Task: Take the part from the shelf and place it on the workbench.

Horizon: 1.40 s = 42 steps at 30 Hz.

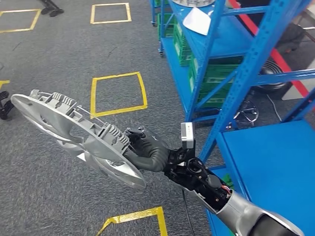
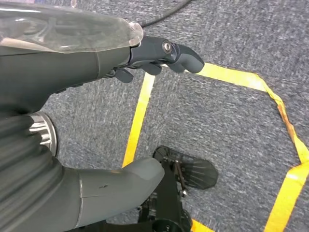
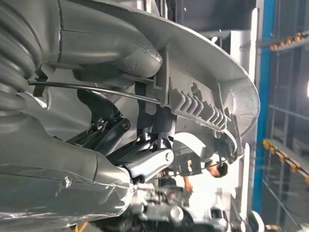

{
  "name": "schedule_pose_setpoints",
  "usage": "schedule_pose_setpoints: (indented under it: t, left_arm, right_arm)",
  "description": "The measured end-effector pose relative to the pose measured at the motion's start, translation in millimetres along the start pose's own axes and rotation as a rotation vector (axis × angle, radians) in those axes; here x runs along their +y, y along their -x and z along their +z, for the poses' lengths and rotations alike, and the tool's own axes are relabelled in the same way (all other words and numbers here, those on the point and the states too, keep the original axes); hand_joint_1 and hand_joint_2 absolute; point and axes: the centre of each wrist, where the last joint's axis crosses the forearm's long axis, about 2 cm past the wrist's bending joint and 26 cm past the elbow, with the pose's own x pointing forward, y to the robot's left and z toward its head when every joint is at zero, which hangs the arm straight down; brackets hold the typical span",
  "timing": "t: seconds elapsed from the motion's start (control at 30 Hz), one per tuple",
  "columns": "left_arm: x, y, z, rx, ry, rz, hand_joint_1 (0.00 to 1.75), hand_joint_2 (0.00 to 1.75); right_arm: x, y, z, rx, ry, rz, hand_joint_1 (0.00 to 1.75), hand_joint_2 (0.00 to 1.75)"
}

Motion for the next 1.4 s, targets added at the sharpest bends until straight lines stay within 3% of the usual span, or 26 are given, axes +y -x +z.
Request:
schedule_pose_setpoints:
  t: [1.4]
  left_arm:
    - [-4.6, 1.3, 1.1, 0.003, 0.013, -0.011, 0.00, 1.75]
  right_arm:
    - [0.0, 3.6, 3.0, 0.020, 0.010, -0.018, 1.75, 1.75]
